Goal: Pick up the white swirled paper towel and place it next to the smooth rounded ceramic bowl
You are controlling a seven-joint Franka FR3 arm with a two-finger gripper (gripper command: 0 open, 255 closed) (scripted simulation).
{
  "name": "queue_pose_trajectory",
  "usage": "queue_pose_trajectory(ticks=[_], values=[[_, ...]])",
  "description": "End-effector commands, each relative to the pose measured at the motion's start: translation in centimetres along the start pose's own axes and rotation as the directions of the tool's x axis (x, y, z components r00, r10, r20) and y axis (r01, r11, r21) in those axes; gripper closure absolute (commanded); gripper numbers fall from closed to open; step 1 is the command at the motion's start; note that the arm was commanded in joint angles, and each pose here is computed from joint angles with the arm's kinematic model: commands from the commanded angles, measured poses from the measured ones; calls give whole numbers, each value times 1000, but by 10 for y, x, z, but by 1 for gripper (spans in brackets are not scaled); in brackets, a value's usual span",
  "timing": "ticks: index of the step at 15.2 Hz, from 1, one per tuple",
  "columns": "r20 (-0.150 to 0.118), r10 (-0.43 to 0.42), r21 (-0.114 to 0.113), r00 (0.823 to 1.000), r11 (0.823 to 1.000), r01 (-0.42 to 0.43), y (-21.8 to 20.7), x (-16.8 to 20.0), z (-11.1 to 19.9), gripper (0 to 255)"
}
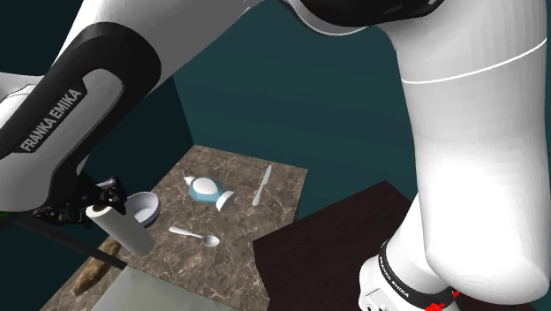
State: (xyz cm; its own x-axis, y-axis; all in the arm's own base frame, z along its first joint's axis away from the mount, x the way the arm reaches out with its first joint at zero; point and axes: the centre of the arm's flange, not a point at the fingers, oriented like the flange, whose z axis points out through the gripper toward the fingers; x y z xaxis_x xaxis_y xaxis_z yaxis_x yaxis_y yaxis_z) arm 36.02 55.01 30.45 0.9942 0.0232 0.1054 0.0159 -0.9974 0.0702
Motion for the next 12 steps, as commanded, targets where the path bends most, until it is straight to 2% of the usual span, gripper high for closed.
queue_pose_trajectory(ticks=[1, 12], values=[[0, 0, 0, 1000, 1000, 0, -2, -1, 10, 255], [0, 0, 0, 1000, 1000, 0, -6, -7, 67, 255]])
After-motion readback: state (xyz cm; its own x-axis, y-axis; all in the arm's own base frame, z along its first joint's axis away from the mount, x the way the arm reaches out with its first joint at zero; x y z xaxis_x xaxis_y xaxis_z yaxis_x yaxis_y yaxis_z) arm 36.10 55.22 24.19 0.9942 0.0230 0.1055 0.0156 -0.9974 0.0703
